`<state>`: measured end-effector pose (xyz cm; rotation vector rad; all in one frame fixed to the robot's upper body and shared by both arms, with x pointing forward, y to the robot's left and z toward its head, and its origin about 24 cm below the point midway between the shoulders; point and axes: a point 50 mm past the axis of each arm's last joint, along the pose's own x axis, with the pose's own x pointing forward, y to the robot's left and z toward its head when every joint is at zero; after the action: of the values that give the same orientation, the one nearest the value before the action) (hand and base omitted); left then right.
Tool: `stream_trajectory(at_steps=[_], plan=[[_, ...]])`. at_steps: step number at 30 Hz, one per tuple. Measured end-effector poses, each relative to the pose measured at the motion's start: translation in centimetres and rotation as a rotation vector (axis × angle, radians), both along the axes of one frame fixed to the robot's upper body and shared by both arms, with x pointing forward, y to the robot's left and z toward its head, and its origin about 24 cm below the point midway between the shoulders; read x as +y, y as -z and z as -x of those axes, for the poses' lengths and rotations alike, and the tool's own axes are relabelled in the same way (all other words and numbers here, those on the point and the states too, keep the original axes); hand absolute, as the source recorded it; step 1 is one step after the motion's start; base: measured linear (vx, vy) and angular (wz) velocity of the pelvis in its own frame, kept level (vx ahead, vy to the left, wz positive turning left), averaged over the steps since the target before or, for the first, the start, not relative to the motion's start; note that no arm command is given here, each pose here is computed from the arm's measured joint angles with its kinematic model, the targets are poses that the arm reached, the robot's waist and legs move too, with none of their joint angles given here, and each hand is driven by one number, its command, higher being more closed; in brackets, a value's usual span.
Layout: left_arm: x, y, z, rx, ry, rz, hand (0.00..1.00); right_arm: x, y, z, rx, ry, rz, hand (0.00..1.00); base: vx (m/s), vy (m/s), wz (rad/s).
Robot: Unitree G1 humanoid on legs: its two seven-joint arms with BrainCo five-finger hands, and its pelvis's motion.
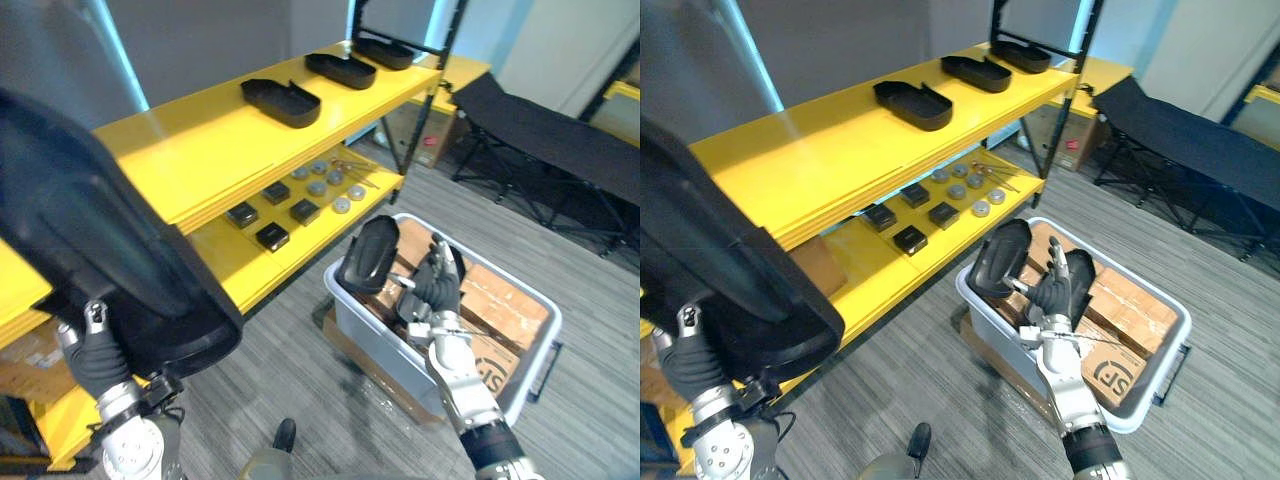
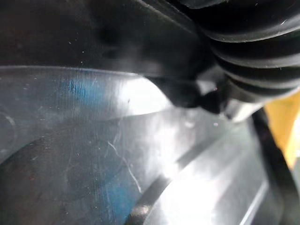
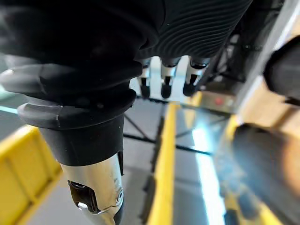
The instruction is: Walk over and take plastic housings, then place them on the shelf
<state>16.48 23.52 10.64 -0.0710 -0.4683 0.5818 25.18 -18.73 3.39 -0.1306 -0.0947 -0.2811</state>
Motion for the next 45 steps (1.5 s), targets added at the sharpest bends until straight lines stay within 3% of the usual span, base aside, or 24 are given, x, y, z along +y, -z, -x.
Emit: stream_trajectory(at_steps=[5,14,19,27,32,39,45], plan=[[-1.0,0.4,-1.3,0.004,0.090,0.003,1.00,-4.1,0.9,3.7,0.041,0.154,0.016,0.00,0.01,0.040,1.27],[-0.7,1.5,-0.7,0.057,0.042,0.029,1.00,-1.8,-1.2,2.1,-0.151,0.051,-0.052,0.00,-0.03,0.026,-0.06],[-0.5,1.4,-0.5,0.051,0.028,0.023,1.00,-0.6,-0.5,1.7,-0.140,0.082,-0.077,0.00,0.00,0.098,0.12],[0.1,-1.6,-1.9,0.020,-0.019,-0.314,1.00,0.4,-0.2,2.3,-0.134,0.007,-0.039,0.00,0.32,0.184,0.84],[0.0,-3.1,-3.4,-0.042,-0.035,-0.310,1.00,0.0,-1.4,2.3,-0.194,-0.025,-0.016,0.00,0.39,0.052,0.63],[-0.1,-1.1,-3.5,0.055,-0.026,-0.285,1.00,-0.4,-1.5,2.5,-0.200,0.015,-0.004,0.00,0.33,-0.182,0.67],[-1.1,0.7,-2.8,0.110,0.006,-0.188,1.00,-3.4,-2.5,2.5,-0.198,0.092,0.073,0.00,0.26,-0.193,0.18]])
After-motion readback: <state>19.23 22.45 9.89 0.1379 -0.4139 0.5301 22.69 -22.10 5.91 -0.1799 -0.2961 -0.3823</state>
